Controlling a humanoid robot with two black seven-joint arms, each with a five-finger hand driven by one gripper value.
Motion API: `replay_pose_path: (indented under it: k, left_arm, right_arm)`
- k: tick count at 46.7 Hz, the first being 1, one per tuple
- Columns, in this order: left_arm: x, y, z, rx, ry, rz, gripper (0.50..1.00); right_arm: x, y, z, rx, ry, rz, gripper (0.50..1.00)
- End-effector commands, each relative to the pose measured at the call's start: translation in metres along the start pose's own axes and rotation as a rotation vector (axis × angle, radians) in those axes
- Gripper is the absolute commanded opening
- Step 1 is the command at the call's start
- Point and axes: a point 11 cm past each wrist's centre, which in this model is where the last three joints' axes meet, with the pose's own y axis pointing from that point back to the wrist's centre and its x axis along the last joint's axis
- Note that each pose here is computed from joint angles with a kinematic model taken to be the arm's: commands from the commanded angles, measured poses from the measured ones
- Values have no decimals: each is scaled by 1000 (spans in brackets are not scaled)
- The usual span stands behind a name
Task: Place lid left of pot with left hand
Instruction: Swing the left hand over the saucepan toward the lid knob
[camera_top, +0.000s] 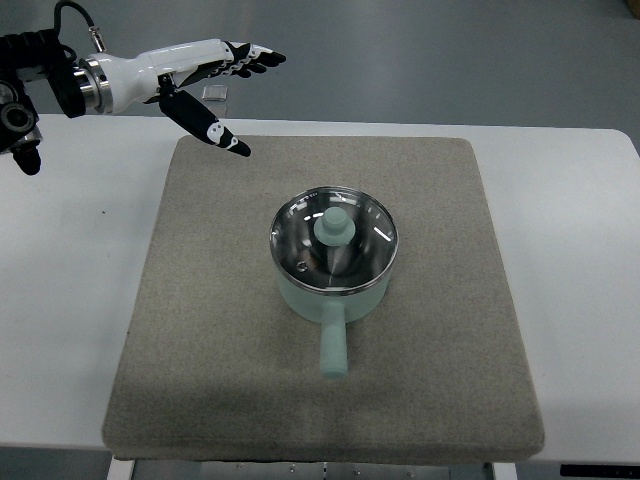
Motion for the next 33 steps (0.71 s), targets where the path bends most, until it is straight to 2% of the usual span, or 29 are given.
replay_pose_path:
  k: [1,8,17,23,33]
  left_arm:
    - [-6,-3,13,-10,-96,-46,988]
    - [-10,-5,37,-36,-229,-126,988]
    - [2,-12,71,-64,-327,-225,988]
    - [-1,-29,100,-92,-418,-292,988]
    - [-20,-50,122,-120,-497,-365,986]
  right_arm:
    - [0,0,0,0,0,0,921]
    - [0,0,0,0,0,0,921]
    - [0,0,0,0,0,0,921]
    - [0,0,0,0,0,0,921]
    - [0,0,0,0,0,0,923]
